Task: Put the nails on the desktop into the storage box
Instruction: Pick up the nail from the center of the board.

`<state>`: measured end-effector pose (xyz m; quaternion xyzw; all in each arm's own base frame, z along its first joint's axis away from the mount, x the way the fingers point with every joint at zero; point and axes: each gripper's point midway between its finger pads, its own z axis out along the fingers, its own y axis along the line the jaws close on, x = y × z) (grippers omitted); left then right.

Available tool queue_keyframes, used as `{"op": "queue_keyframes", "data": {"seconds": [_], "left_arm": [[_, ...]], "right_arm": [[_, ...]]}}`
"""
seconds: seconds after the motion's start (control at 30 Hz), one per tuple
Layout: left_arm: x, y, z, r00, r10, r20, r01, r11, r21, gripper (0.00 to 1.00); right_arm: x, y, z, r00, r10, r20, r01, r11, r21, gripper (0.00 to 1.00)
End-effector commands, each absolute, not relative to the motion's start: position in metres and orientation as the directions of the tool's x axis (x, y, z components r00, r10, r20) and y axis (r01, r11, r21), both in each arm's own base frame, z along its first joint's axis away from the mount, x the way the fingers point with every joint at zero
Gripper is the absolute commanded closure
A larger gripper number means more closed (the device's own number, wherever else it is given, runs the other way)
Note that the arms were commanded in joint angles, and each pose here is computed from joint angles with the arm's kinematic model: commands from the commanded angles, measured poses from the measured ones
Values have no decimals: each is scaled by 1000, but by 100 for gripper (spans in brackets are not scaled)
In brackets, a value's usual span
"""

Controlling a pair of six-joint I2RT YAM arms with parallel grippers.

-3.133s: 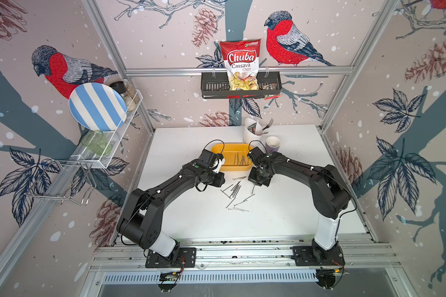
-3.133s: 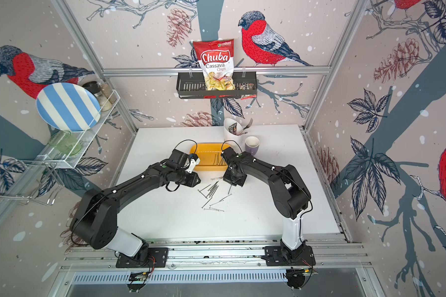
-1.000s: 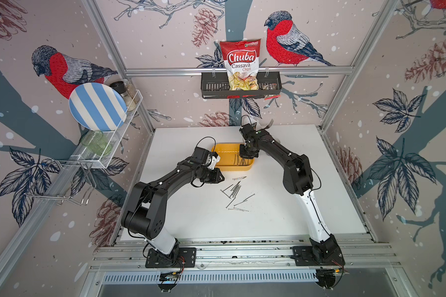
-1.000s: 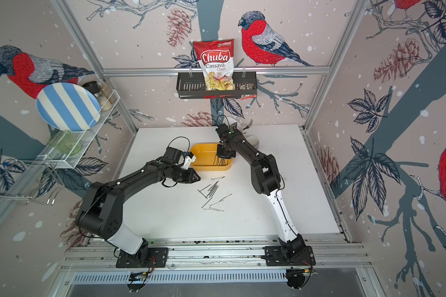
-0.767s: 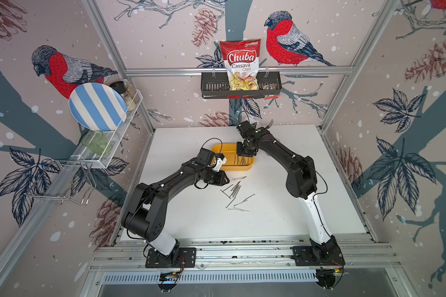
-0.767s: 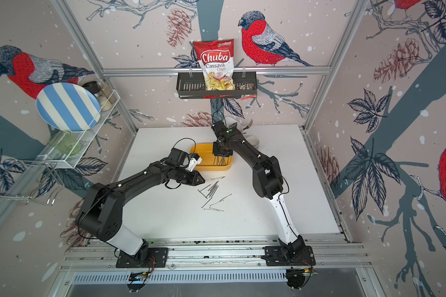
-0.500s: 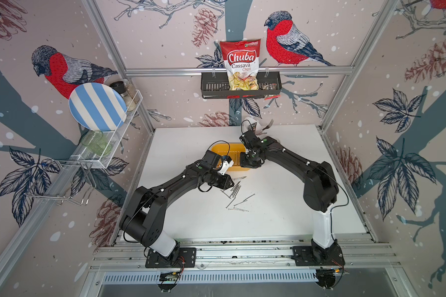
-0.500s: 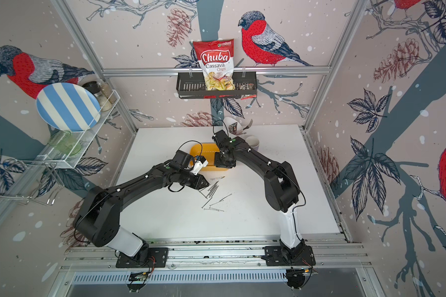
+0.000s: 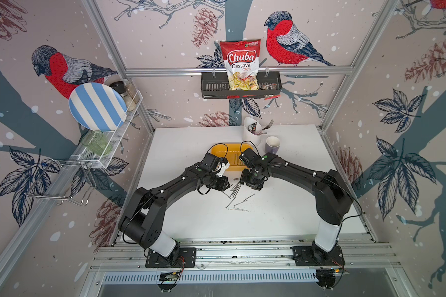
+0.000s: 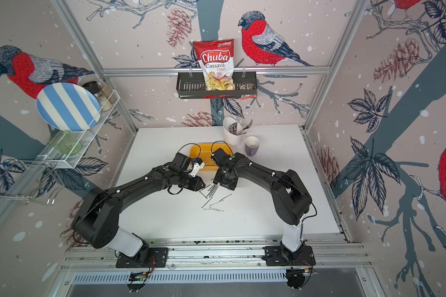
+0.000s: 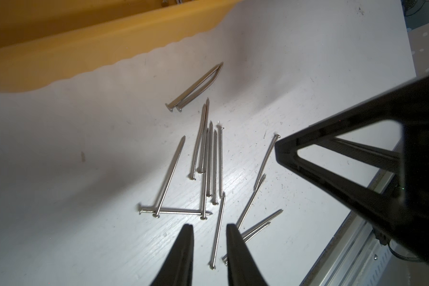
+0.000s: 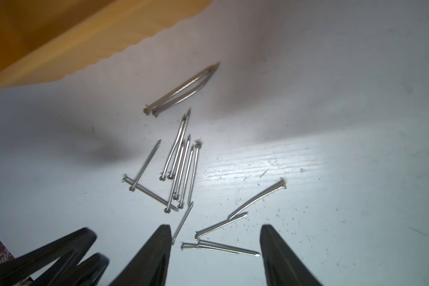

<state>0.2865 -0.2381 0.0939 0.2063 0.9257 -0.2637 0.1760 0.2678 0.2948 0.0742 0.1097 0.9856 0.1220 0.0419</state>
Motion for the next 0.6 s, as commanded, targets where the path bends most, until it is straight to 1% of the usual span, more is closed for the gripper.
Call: {"op": "queue_keyframes", "data": {"seconds": [0.0, 0.23, 0.43, 0.57], "left_arm": [[286, -234, 96, -854, 275, -442, 463, 790, -403, 73], [279, -230, 91, -863, 259, -435, 445, 797, -408, 73], [276, -225, 92, -861, 263, -436, 445, 803, -396, 73], [275, -225, 92, -859, 265, -439, 449, 801, -395, 73]], "right_arm": [[258, 287, 67, -946, 325, 0, 315, 915, 253, 39], [240, 277, 45, -922, 380, 68, 384, 886, 258, 42], [242, 282, 35, -919, 386, 82, 394, 883, 256, 44], [247, 284, 29, -918, 388, 86, 397, 883, 251, 48]]}}
